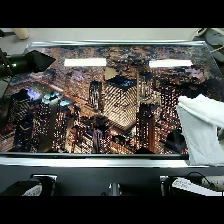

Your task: Fold the shirts.

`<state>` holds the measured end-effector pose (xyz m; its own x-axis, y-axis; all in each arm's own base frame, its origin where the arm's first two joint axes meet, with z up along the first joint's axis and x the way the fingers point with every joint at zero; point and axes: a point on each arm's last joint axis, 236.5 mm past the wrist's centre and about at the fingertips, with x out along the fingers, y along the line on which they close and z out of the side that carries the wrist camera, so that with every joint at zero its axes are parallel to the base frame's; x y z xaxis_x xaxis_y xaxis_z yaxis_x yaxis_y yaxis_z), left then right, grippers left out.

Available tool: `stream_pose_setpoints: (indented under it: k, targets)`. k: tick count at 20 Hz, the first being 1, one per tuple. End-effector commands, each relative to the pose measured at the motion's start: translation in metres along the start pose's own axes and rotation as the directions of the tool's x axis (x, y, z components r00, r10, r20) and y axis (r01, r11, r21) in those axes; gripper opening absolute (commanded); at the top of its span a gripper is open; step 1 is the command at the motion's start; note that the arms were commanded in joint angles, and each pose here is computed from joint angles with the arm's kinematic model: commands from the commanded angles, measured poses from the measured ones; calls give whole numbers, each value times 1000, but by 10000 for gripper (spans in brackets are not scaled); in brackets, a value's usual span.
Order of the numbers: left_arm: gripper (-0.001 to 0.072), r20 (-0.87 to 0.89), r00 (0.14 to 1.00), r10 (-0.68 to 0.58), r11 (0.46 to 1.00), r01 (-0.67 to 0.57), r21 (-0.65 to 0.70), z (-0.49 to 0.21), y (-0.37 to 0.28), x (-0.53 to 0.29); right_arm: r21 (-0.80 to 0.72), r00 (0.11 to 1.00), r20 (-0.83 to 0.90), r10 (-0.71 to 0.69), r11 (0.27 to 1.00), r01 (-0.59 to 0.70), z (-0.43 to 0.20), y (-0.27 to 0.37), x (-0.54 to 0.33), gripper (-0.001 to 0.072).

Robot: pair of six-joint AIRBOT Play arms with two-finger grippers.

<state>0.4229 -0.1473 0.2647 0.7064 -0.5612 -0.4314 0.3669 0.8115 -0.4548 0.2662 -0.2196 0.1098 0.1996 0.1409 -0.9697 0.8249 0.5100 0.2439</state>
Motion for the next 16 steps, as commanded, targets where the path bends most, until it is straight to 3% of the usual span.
stream_pose_setpoints:
  k: [1, 4, 5, 6, 7, 9, 10, 12, 14, 16]
  targets:
    - [26, -4, 1000, -1, 1000, 1, 4, -1, 0, 0, 62, 970, -146, -194, 977, 205, -47, -55, 55, 18]
    - [26, -18, 1000, -4, 1000, 4, 4, -4, -1, 0, 116, 953, -219, -209, 964, 238, -82, -75, 102, 30]
    - [26, -18, 1000, -4, 1000, 4, 4, -4, -1, 0, 115, 947, -234, -221, 961, 253, -87, -81, 110, 236]
    - [26, -18, 1000, -4, 1000, 4, 4, -4, -1, 0, 80, 944, -214, -252, 958, 274, -82, -88, 110, 619]
    - [26, -18, 1000, -4, 1000, 4, 4, -4, -1, 0, 21, 937, -183, -298, 952, 307, -73, -97, 101, 702]
    - [25, -14, 1000, -5, 1000, 5, 6, -3, -2, -1, -20, 933, 2, -359, 933, 359, -26, -101, 63, 707]
    - [25, 0, 1000, -4, 1000, 4, 11, 2, -3, -2, -47, 934, 150, -325, 941, 335, 8, -86, 35, 707]
    - [23, 37, 998, 45, 997, -47, 67, 21, 3, -6, -123, 856, 505, -112, 972, 200, 78, -17, -47, 703]
    - [22, 51, 967, 251, 958, -255, 130, 43, 42, -3, -293, 693, 711, 120, 946, 136, 100, 72, -127, 657]
    - [23, -2, 855, 519, 841, -511, 177, 45, 101, 4, -475, 660, 694, 289, 872, 117, 68, 158, -138, 658]
